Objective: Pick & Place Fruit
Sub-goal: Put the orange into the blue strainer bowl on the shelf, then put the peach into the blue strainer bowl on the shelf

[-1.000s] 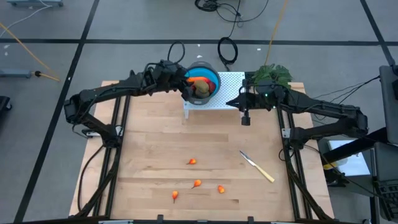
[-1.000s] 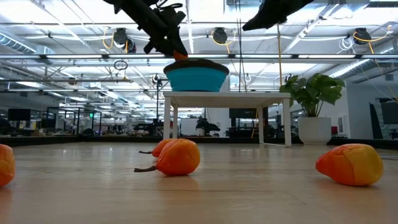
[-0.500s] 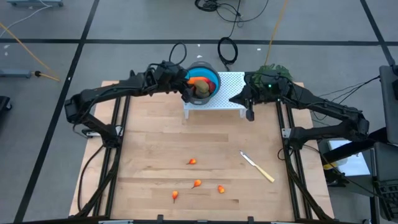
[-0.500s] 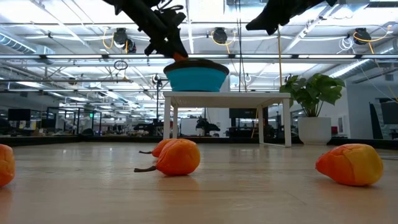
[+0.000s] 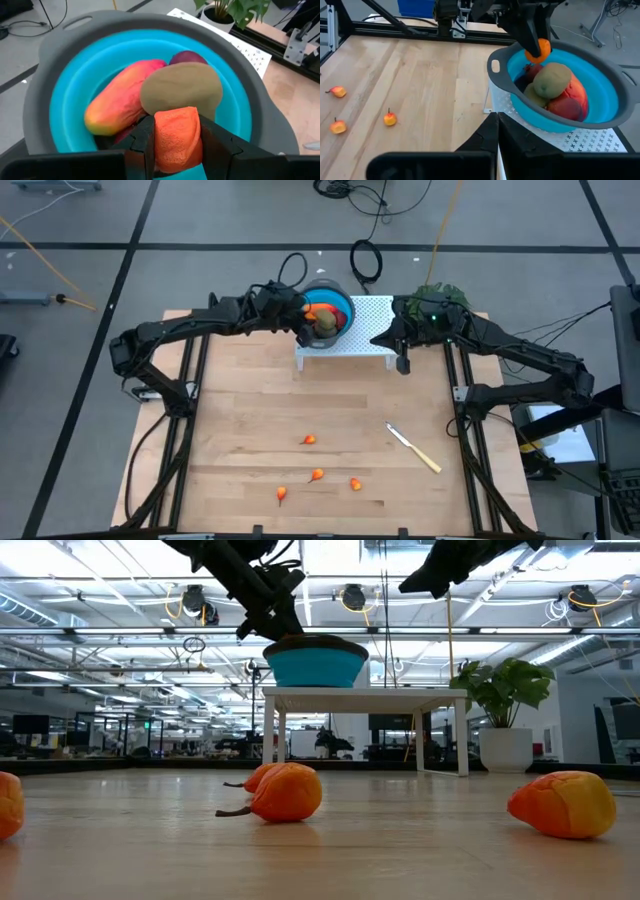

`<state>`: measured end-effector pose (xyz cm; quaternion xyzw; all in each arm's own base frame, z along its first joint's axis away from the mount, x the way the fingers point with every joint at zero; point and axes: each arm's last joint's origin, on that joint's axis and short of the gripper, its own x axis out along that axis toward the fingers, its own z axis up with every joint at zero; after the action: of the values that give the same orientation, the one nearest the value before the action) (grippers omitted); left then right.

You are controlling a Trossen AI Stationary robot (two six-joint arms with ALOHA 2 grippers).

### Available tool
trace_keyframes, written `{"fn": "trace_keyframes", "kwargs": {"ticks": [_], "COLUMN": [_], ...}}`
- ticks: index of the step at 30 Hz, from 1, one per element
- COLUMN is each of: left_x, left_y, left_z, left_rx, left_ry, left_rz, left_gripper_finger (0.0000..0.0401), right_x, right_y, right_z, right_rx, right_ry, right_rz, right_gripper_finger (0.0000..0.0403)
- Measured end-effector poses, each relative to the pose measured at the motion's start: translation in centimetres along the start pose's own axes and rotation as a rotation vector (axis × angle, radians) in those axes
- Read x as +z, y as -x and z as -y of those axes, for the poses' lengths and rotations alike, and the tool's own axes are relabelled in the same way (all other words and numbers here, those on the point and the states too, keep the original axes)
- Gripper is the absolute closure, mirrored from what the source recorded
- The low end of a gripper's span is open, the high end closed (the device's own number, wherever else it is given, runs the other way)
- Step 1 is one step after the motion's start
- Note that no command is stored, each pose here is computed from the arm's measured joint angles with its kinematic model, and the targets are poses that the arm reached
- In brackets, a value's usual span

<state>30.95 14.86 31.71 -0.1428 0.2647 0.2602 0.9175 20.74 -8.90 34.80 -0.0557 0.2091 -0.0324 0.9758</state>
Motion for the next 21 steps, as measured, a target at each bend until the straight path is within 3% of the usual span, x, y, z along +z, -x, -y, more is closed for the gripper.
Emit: {"fn": "trace_keyframes", "kwargs": {"ticks": [8,17,21], "left_x": [-0.1,-0.1,0.6], "left_y": [-0.2,-0.2,1.2], "left_z": [0.0,-0.1,-0.1], "left_rx": [0.001,0.034,0.027], "left_ry": [0.009,0.026,0.032], "left_rz": [-0.008,0.003,0.049], "left_gripper_finger": [0.0283,0.0202,0.0176], "right_x": [0.0,0.1,0.1], "right_y": [0.0,0.7,2.0], "right_z": [0.0,-0.2,-0.7], "right_rx": [0.000,-0.002,-0.003], "right_ry": [0.018,0.015,-0.001], "right_rz": [0.000,0.007,0.009], "right_gripper_finger": [0.0403,0.0403,0.0403]}}
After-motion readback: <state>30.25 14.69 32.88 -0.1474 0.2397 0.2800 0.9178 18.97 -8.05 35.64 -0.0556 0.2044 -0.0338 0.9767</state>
